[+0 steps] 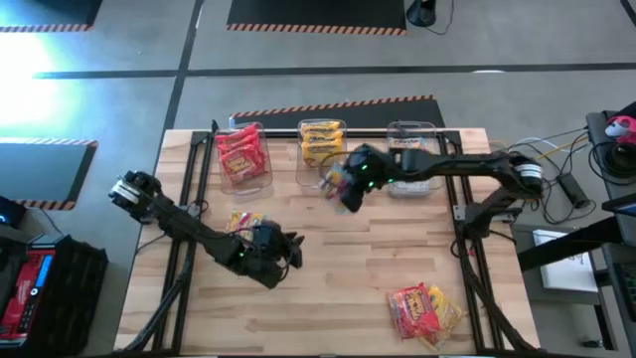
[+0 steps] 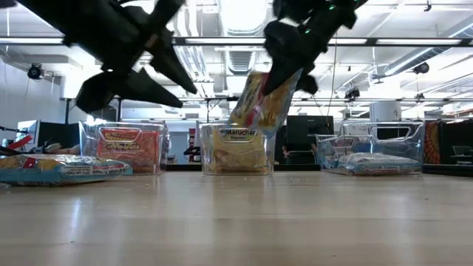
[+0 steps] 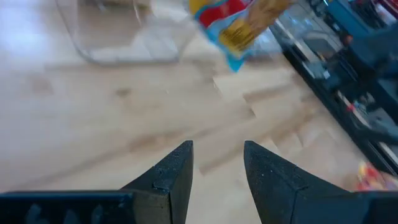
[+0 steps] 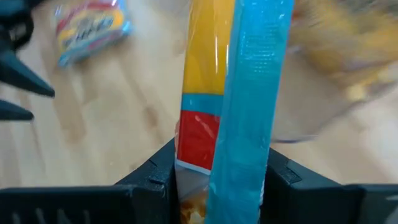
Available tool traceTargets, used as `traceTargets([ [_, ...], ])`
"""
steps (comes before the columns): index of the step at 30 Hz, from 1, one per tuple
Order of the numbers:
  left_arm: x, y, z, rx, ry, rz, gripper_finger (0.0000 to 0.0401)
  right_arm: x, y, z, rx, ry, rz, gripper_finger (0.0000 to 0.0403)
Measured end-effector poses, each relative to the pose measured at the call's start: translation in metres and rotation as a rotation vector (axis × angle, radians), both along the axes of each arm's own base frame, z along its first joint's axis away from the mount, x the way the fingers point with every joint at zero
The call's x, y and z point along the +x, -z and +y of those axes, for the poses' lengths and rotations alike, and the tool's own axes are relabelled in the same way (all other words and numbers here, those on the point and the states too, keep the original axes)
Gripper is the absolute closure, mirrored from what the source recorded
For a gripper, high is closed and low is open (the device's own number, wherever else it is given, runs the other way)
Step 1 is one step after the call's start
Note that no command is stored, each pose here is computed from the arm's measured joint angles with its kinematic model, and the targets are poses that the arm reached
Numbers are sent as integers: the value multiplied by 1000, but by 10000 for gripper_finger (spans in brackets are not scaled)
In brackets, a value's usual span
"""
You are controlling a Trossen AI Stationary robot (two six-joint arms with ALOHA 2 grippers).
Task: Sort Maruchan noodles
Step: Put the blue noodle pack into the right transparent bin
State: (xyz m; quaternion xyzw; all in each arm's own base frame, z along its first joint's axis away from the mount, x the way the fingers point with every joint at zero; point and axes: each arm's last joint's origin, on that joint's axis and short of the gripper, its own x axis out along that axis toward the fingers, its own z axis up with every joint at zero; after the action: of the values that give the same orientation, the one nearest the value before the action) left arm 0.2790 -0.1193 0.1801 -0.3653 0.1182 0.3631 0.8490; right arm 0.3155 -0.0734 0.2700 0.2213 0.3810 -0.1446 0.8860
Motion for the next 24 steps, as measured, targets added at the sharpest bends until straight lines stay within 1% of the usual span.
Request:
traceTargets([
  [5,13,-4,26,75,-52,13,275,-35,-22,-19,-102,159,-77,277],
  [8,25,-8,47,138,-50,31,275,-54,-28,-33,-149,273,-113,276],
  [11,36,-14,75,186,-23,58,275,-71,-24,-46,-139,383,-113,278],
  [12,40,-15,86,192,-2,62,275,-75,-23,-49,-132,409,-110,278],
  [15,50,-24,119,242,110,58,275,-87,-18,-59,-135,460,-97,277],
  [19,58,-38,159,350,254,-33,275,-103,-19,-73,-170,519,-88,276],
  [21,58,-42,175,383,277,-59,275,-113,-22,-81,-184,561,-94,277],
  [24,54,-42,194,401,277,-36,275,-128,-25,-91,-199,627,-103,278],
])
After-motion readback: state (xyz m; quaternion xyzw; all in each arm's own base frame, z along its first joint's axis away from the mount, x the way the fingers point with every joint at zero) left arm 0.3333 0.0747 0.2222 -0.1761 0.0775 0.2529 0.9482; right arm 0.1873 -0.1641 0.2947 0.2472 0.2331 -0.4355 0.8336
